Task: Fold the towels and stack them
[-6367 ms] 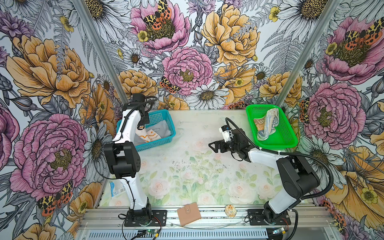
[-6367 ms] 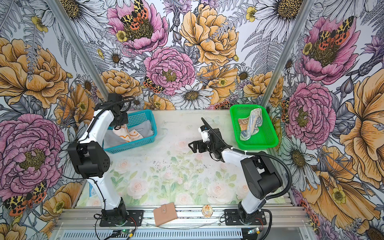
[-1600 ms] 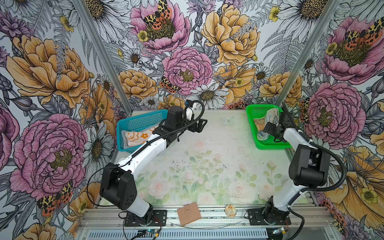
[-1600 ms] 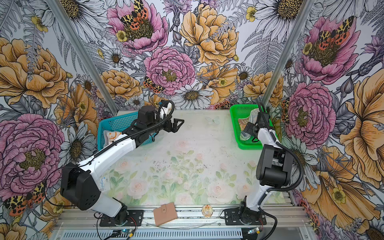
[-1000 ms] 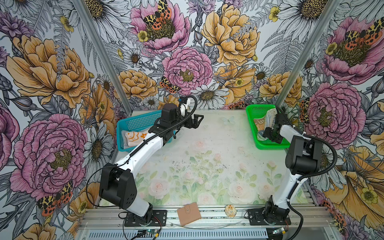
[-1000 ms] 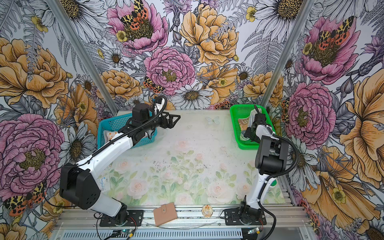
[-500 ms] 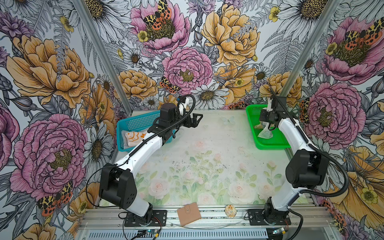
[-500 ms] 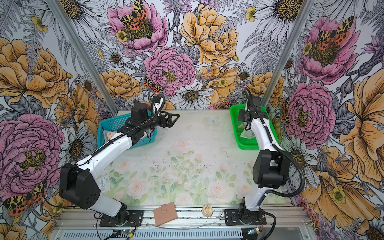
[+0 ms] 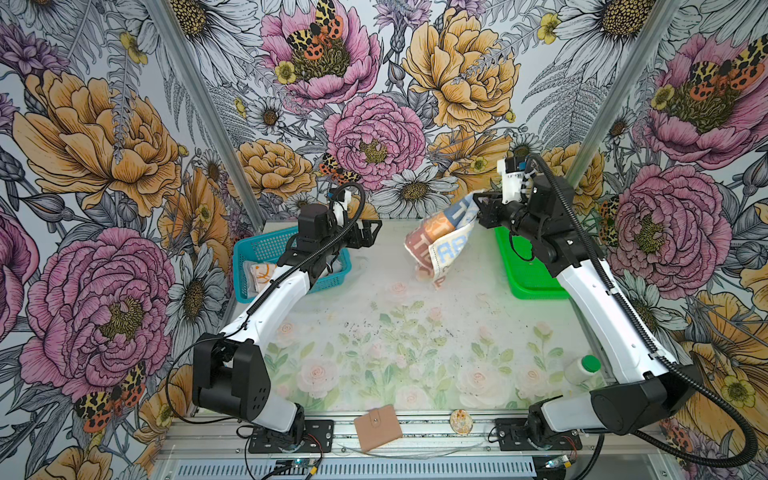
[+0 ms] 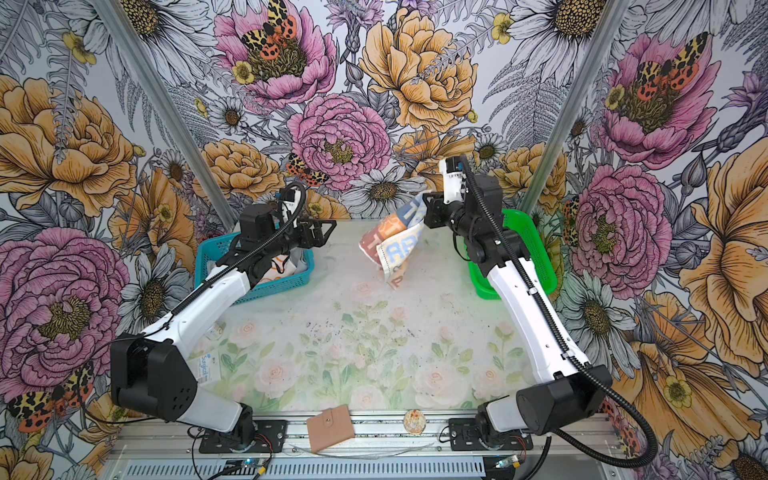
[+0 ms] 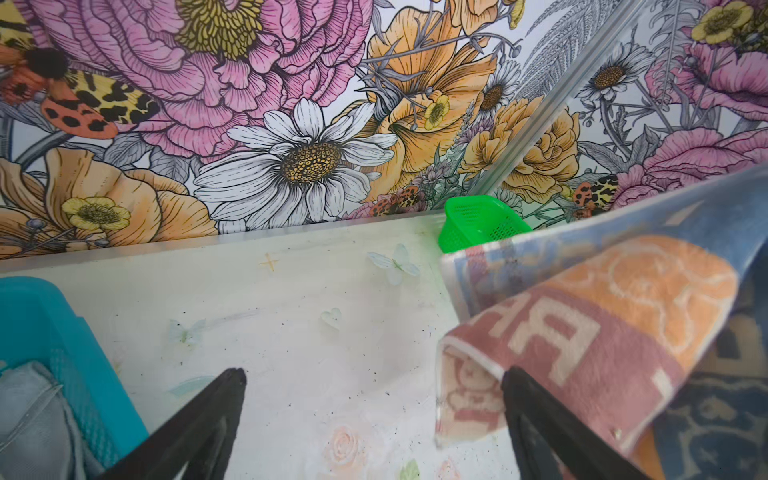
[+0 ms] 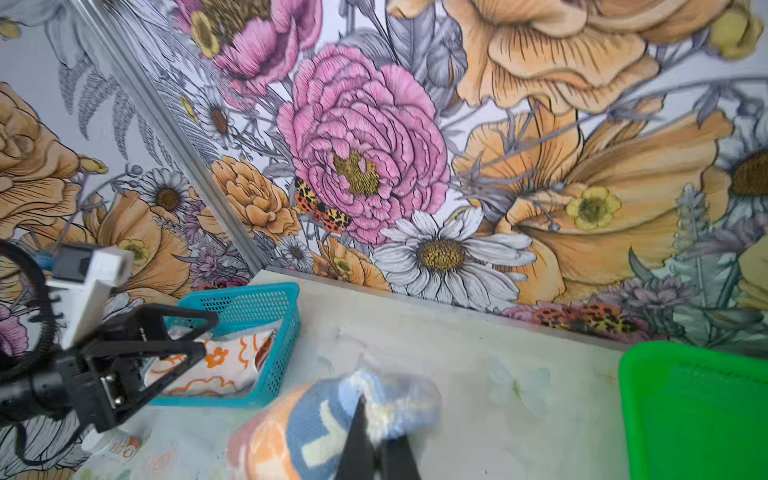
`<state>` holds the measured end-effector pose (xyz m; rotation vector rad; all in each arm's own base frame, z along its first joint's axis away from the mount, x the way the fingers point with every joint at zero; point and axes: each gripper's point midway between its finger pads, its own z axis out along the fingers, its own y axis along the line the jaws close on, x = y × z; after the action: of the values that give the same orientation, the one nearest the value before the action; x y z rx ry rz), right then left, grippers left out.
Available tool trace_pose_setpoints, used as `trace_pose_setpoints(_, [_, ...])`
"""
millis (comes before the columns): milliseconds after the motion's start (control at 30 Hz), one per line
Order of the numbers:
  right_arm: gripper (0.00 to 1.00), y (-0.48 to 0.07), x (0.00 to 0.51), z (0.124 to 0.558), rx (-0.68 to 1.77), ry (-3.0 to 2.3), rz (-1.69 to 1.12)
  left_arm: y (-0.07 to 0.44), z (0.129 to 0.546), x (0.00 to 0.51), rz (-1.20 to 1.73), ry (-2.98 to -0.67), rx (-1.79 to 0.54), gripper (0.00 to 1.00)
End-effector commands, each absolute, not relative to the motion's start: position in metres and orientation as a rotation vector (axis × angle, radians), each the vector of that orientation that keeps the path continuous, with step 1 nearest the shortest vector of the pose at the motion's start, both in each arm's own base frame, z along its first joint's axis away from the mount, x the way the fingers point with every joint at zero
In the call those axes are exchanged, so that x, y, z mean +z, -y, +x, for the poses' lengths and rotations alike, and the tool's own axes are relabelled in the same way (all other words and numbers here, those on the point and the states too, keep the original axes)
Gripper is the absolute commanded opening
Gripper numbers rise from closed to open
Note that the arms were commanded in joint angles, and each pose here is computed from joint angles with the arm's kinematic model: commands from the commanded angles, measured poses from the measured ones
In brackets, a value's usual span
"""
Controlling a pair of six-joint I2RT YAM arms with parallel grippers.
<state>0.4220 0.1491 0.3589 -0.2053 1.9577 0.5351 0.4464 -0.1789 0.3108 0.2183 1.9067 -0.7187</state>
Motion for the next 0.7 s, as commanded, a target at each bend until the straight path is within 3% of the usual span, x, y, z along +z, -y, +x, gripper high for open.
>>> trace_pose_setpoints(0, [0.00,-0.137,0.227,0.425,0.541,-2.237,-0.011,0.171,0.454,0.303,0.185,-1.981,-0.632,0.95])
trace_pose_setpoints(100, [0.00,-0.132,0.144,0.408,0.582,-2.387,0.115,0.164,0.460,0.272,0.148,-2.123,-0.490,0.92])
trace_pose_setpoints(200, [0.00,-0.132,0.101,0.381,0.633,-2.455,0.184,0.170,0.457,0.241,0.195,-2.252,-0.275,0.91])
trace_pose_setpoints(500, [0.00,-0.102,0.100,0.329,0.570,-2.476,0.285,0.190,0.450,0.159,0.229,-2.601,-0.206,0.84])
trace_pose_setpoints(667, [0.00,-0.084,0.103,0.309,0.463,-2.499,0.324,0.205,0.433,0.121,0.317,-2.808,-0.283,0.62])
